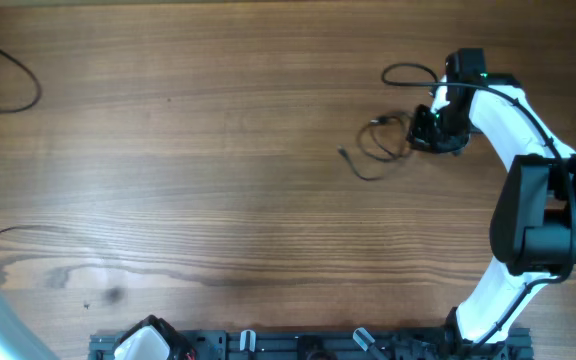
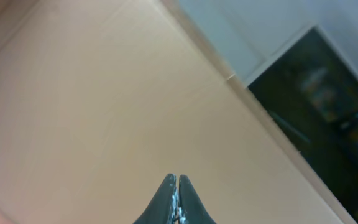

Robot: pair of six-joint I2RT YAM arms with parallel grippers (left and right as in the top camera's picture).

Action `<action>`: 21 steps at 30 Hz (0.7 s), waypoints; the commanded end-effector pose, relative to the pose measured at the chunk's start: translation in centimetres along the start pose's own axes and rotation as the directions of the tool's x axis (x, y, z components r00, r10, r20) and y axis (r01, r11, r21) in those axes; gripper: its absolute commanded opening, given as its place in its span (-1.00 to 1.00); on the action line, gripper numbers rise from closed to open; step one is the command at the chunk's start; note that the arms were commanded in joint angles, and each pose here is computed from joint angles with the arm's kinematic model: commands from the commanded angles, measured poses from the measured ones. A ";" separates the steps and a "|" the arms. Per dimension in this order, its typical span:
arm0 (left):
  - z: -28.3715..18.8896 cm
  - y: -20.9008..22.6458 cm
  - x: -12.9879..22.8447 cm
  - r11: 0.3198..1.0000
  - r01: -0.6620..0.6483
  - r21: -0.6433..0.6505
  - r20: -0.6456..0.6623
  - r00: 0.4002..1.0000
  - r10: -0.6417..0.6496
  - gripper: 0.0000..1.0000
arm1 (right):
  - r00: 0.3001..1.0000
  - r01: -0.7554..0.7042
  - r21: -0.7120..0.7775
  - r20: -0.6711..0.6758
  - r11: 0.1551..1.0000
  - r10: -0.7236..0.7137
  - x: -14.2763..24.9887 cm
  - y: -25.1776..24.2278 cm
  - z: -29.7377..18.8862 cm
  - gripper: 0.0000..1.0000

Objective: Untangle cables

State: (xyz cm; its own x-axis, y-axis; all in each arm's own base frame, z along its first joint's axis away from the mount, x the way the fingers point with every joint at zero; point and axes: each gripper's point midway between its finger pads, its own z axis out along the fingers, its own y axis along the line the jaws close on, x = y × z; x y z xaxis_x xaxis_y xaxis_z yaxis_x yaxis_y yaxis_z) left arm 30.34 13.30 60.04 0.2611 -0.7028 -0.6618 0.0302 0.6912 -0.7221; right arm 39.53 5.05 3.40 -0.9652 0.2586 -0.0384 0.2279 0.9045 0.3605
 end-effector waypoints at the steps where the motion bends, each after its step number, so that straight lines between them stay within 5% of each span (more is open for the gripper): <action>1: 0.7 0.9 2.1 0.999 0.021 -0.039 -0.073 0.997 -0.024 -0.92 | 0.949 0.282 -0.606 0.061 0.744 -0.309 2.1 10.8 -3.1 -0.91; 4: 1.3 1.0 4.3 0.999 0.021 -0.033 -0.156 0.987 -0.026 -0.92 | 0.900 0.393 -0.755 0.198 0.526 -0.388 2.5 14.4 -7.0 -0.91; 9: 2.1 -0.9 7.9 0.997 -0.012 0.082 -0.295 0.955 0.036 -0.92 | 0.824 0.538 -0.745 0.366 0.395 -0.432 1.7 17.5 -12.5 -0.92; 16: 2.8 -3.2 13.3 0.975 -0.049 0.218 -0.439 0.887 0.143 -0.92 | 0.700 0.664 -0.250 0.539 0.705 -0.469 -4.7 16.3 -19.1 -0.91; 21: 2.8 -3.7 17.9 0.952 -0.096 0.290 -0.531 0.812 0.244 -0.92 | 0.620 0.463 0.165 0.642 0.871 -0.451 -8.4 11.4 -26.8 -0.91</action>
State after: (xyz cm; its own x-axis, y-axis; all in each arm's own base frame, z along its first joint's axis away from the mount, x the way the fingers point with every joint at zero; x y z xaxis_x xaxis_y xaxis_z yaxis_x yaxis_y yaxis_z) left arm 36.97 1.38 52.58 -0.2383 -0.6203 -0.7473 0.1968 0.7226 -0.6626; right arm 45.45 11.58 28.85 -0.6891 -0.0646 -0.7218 -0.5070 0.7547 0.4164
